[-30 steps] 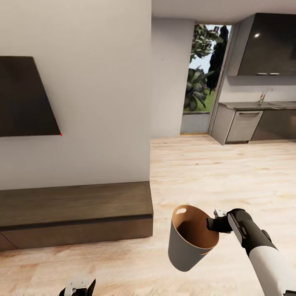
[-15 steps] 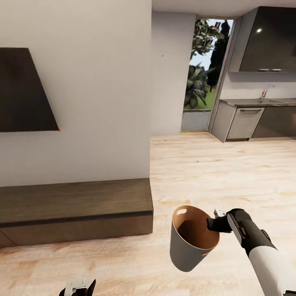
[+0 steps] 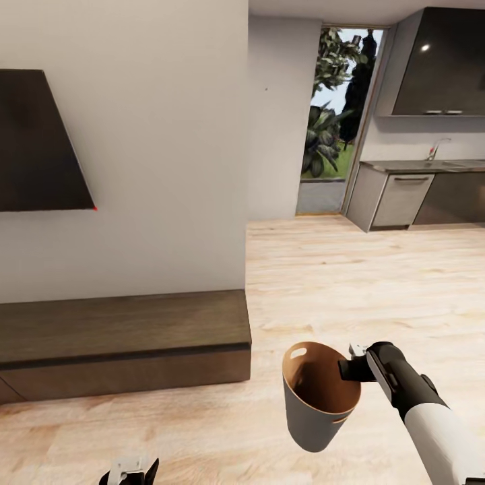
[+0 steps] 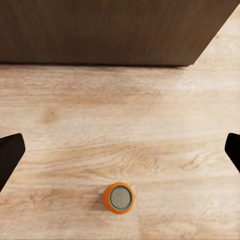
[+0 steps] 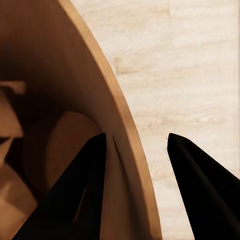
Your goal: Put the three can of soda from the living room inside the tash can in the kitchen.
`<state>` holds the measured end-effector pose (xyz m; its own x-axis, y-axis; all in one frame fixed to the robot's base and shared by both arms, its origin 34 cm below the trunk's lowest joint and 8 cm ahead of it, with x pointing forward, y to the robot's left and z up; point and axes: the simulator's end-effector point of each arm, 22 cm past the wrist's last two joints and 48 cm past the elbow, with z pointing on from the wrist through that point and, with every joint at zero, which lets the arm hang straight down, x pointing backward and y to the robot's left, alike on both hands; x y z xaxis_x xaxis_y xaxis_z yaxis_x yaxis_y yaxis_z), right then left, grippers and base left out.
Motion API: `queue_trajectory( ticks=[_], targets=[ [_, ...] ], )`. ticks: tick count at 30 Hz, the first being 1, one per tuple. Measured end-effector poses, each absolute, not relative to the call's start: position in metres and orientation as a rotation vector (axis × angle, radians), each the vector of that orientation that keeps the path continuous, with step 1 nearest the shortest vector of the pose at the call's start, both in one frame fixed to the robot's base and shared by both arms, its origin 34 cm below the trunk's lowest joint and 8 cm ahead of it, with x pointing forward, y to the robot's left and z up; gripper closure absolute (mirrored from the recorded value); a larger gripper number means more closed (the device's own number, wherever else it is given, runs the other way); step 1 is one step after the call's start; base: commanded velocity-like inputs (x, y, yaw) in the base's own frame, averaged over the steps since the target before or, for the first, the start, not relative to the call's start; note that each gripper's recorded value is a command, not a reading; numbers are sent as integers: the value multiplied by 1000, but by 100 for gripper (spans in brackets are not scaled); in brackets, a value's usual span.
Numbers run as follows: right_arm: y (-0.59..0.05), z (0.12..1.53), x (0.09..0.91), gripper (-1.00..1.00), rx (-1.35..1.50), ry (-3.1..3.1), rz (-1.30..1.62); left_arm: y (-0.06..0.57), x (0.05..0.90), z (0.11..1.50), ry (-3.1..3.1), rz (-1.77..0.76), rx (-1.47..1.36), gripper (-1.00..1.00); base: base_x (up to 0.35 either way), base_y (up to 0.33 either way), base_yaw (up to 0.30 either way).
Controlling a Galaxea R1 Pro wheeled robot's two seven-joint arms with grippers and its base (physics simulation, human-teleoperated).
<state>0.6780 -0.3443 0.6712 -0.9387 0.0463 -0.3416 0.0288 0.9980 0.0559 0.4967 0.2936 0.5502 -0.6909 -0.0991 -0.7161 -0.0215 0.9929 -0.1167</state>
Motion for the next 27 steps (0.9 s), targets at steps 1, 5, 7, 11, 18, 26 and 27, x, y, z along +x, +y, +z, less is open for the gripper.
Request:
queue_trajectory(
  ticks=[1, 5, 7, 11, 18, 26, 27],
  targets=[
    [-344, 670, 678, 100, 56, 2790, 74, 294, 497, 549, 2332, -126, -83, -100, 0, 0, 0],
    [-343, 663, 678, 100, 55, 2788, 75, 294, 496, 542, 2332, -126, -83, -100, 0, 0, 0],
    [-343, 660, 679, 100, 53, 2785, 73, 294, 496, 538, 2332, -126, -82, -100, 0, 0, 0],
    [-343, 653, 679, 100, 53, 2783, 76, 294, 496, 532, 2332, -126, -82, -100, 0, 0, 0],
    [-343, 650, 687, 100, 46, 2754, 71, 284, 494, 517, 2341, -141, -47, -100, 0, 0, 0],
    [-341, 646, 696, 100, 32, 2716, 77, 282, 483, 496, 2348, -142, -31, -100, 0, 0, 0],
    [-340, 644, 696, 100, 32, 2716, 79, 283, 483, 494, 2345, -140, -31, -100, 0, 0, 0]
  ],
)
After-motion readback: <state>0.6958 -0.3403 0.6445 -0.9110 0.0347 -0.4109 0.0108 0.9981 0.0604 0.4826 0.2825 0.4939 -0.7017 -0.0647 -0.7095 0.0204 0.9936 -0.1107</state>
